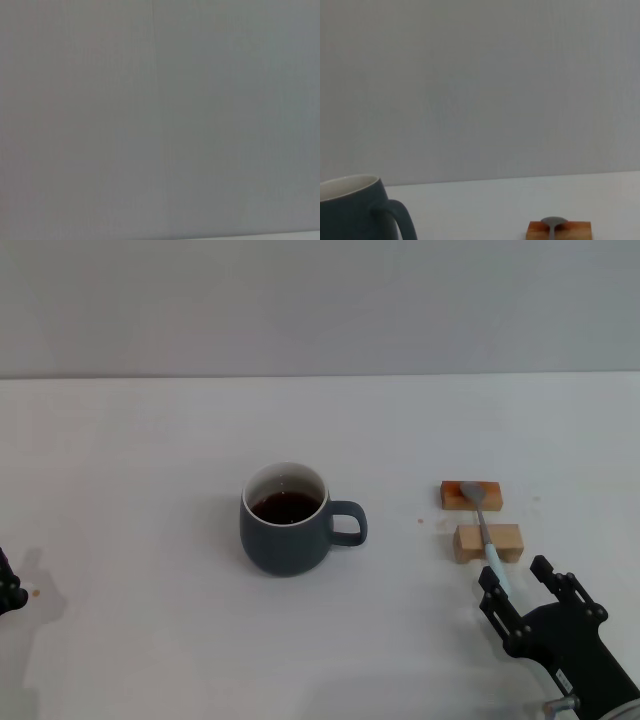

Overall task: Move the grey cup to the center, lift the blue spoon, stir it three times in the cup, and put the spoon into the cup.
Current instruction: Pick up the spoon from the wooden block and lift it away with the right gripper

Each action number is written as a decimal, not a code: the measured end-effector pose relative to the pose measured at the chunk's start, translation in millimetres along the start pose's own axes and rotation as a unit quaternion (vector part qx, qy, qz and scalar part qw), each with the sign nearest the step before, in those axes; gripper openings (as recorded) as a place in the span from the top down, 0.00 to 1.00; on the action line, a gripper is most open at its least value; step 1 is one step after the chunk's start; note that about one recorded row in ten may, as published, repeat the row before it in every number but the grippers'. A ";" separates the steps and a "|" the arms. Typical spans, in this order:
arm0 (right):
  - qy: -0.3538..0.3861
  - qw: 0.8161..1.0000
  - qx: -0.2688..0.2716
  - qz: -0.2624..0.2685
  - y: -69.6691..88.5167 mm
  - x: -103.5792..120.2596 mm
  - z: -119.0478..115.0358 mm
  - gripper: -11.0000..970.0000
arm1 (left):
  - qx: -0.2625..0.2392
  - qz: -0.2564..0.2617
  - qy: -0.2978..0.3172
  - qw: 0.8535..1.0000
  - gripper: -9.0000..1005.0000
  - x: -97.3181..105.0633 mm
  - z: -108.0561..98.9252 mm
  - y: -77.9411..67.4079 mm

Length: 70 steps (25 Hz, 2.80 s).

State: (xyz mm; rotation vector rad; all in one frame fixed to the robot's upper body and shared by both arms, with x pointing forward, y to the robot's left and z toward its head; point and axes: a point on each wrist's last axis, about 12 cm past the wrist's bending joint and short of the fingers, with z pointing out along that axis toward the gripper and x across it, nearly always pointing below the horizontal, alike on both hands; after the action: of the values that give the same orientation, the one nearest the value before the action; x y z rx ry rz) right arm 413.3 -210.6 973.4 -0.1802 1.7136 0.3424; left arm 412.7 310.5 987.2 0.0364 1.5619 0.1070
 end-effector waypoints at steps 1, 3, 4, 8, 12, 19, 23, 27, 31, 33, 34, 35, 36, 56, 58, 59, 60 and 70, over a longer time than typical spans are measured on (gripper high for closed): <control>0.000 1.000 0.000 0.000 0.0 0.0 0.0 0.32 | 0.000 0.000 0.000 1.000 0.99 0.0 0.0 0.0; 0.000 1.000 -0.002 -0.001 0.3 -0.2 0.9 0.32 | 0.000 0.000 0.000 1.000 0.99 0.0 -0.3 0.1; 0.000 1.000 -0.003 -0.001 0.5 -0.3 1.2 0.32 | 0.000 0.000 0.000 1.000 0.99 0.1 -0.5 0.2; 0.000 1.000 -0.004 -0.001 0.6 -0.7 2.4 0.32 | 0.000 0.000 0.001 1.000 0.99 0.3 -0.4 0.2; 0.002 1.000 -0.002 -0.001 0.2 -0.4 2.6 0.32 | 0.000 0.000 0.001 1.000 0.99 0.2 -0.3 0.1; 0.002 1.000 -0.010 -0.001 2.8 -0.6 2.9 0.32 | 0.000 -0.001 0.000 1.000 0.99 0.0 -0.5 0.2; 0.002 1.000 -0.014 -0.001 4.0 -1.4 4.2 0.42 | -0.001 -0.001 0.000 1.000 0.99 0.0 -0.6 0.2; 0.002 1.000 -0.014 -0.001 4.1 -1.6 4.4 0.55 | 0.001 0.000 0.000 1.000 0.99 0.0 0.2 0.4; 0.003 1.000 -0.012 -0.001 3.1 -1.1 3.8 0.60 | 0.003 0.001 0.000 1.000 0.99 -0.2 0.7 -0.1; 0.005 1.000 -0.012 -0.001 2.8 -0.7 4.0 0.60 | 0.004 0.001 0.000 1.000 0.99 -0.3 0.9 -0.3; 0.005 1.000 -0.012 -0.001 2.8 -0.7 4.0 0.60 | 0.004 0.001 0.000 1.000 0.99 -0.3 0.9 -0.3; 0.009 1.000 -0.012 -0.002 2.7 0.0 4.8 0.60 | 0.004 0.001 0.000 1.000 0.99 -0.3 1.0 -0.3; 0.011 1.000 -0.012 -0.002 2.7 0.3 5.2 0.60 | 0.004 0.001 -0.001 1.000 0.99 -0.3 1.0 -0.3; 0.022 1.000 -0.011 -0.002 2.2 1.8 8.4 0.60 | 0.003 0.004 0.001 1.000 0.99 0.3 0.8 1.1; 0.023 1.000 -0.011 -0.001 2.5 1.8 8.9 0.61 | 0.003 0.004 0.001 1.000 0.99 0.3 0.9 1.0; 0.023 1.000 -0.011 -0.001 2.6 1.7 8.9 0.62 | 0.003 0.004 0.001 1.000 0.99 0.3 0.9 1.0; 0.022 1.000 -0.012 -0.001 2.7 1.6 9.0 0.62 | 0.003 0.004 0.001 1.000 0.99 0.4 0.7 1.1; 0.019 1.000 -0.012 0.000 3.1 1.2 8.3 0.64 | 0.002 0.004 0.002 1.000 0.99 0.7 -0.2 1.5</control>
State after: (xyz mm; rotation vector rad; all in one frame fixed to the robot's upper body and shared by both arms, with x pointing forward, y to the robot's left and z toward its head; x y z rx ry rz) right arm 419.9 -204.9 971.4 -0.2055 1.7482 0.3613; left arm 412.4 312.0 986.7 0.0454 1.5665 0.1099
